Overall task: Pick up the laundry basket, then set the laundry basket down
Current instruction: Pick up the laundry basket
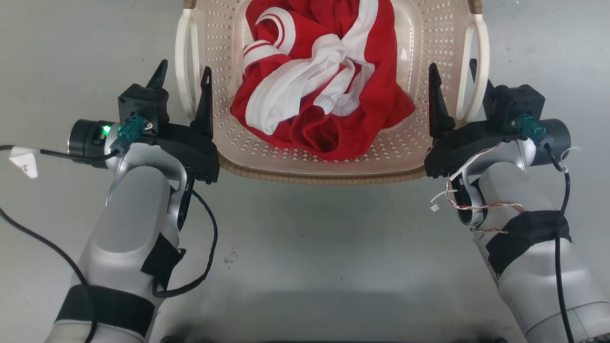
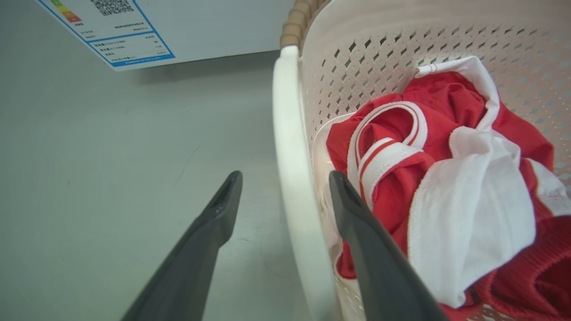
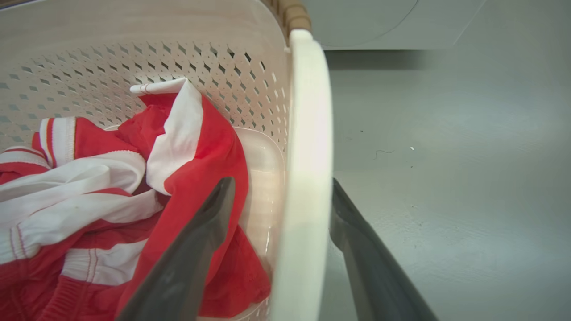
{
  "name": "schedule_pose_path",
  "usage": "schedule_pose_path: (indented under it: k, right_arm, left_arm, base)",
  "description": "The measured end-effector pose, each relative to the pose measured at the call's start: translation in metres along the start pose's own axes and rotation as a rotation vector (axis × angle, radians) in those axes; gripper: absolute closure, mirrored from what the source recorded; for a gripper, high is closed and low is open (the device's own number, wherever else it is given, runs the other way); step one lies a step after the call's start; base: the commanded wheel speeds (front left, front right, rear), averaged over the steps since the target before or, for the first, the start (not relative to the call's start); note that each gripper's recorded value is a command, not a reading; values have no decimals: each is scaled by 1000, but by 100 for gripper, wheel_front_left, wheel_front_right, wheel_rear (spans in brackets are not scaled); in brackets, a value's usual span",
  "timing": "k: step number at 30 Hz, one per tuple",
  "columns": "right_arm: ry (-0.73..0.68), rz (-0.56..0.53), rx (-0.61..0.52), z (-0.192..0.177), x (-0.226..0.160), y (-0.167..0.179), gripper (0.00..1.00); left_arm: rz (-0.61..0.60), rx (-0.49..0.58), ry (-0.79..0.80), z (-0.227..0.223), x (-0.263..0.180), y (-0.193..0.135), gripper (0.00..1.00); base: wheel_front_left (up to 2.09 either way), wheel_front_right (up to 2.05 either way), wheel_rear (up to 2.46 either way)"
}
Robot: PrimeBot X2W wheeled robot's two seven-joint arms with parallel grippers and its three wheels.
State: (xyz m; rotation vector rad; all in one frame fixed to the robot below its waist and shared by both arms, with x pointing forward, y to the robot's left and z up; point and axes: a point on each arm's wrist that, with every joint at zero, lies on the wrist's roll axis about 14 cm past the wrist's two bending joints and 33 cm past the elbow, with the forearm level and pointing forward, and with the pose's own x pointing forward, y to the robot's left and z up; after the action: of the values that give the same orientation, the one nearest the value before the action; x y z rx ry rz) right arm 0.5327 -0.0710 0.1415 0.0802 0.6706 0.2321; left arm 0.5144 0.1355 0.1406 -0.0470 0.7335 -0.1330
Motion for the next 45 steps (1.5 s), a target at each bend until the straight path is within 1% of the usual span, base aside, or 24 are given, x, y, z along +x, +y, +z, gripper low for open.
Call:
schedule_pose_path:
  k: [4, 7, 8, 9, 10, 12, 13, 14, 15, 16, 23, 31, 45]
  right_arm:
    - [6, 6, 10, 1, 3, 4, 1]
    - [14, 13, 11, 0, 4, 7, 19]
    - [17, 14, 11, -1, 5, 7, 29]
    - [20, 12, 11, -1, 5, 7, 42]
    - [22, 11, 13, -1, 6, 8, 50]
    - [25, 12, 16, 0, 7, 8, 58]
    - [27, 14, 20, 1, 9, 9, 65]
    - [29, 10, 23, 1, 9, 9, 73]
    - [33, 8, 30, 1, 9, 10, 92]
    - [34, 6, 32, 1, 9, 10, 100]
    - [49, 3, 49, 0, 8, 11, 100]
    - [77, -2, 65, -1, -1, 13, 100]
    - [76, -16, 66, 20, -33, 14, 100]
  left_arm:
    - [-9, 7, 7, 1, 2, 0, 0]
    - [-14, 8, 24, -1, 2, 0, 0]
    - [-15, 10, 33, -2, 2, 0, 13]
    - [-20, 9, 41, -3, 2, -1, 30]
    - [-21, 7, 50, -5, 2, -1, 51]
    - [-22, 6, 64, -7, 1, -2, 66]
    - [-31, 5, 66, -7, 2, -4, 86]
    - [-32, 1, 66, -7, 2, -5, 100]
    - [-29, -6, 68, -6, 3, -5, 100]
    - [-26, -15, 70, -6, 3, -4, 100]
    - [-25, -20, 79, -6, 2, -5, 100]
    - [-26, -13, 98, -5, -5, -6, 100]
    - [-36, -7, 86, 15, -31, -17, 100]
  base:
    - [0, 0, 0]
    - [0, 0, 0]
    - [0, 0, 0]
    - [0, 0, 0]
    - [0, 0, 0]
    - [0, 0, 0]
    - [0, 0, 0]
    - [0, 0, 0]
    - [0, 0, 0]
    - [0, 0, 0]
    - [0, 0, 0]
    - [0, 0, 0]
    - [0, 0, 0]
